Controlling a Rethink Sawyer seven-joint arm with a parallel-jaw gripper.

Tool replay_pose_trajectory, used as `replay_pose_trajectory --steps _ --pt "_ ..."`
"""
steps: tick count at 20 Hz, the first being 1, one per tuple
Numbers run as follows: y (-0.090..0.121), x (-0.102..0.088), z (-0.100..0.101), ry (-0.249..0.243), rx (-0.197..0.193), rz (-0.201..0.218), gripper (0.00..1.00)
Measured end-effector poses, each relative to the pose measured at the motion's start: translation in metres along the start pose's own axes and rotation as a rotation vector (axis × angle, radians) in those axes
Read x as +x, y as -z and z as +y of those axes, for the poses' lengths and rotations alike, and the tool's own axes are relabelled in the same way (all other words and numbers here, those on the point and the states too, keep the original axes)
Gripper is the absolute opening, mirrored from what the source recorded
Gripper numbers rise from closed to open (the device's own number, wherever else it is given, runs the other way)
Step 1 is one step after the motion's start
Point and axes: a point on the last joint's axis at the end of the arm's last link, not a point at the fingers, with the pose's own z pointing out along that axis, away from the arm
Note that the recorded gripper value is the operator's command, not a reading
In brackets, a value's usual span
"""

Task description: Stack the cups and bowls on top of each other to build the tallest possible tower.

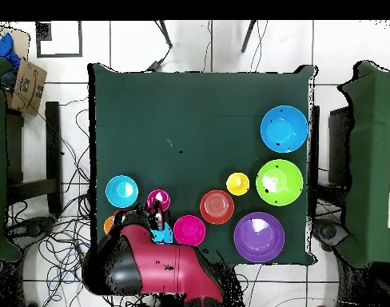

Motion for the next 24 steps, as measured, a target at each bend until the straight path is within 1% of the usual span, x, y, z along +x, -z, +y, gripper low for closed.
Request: replay_pose_trajectory --steps 4,9,15,24 --pt "-0.016 0.009 0.003 -0.028 -0.001 0.021 1.00" --pt "-0.022 0.017 0.009 -0.059 0.007 0.029 1.00" --pt "-0.016 0.021 0.009 -0.091 0.024 0.021 1.00" --pt "-0.001 0.011 -0.002 -0.120 0.036 -0.021 1.00"
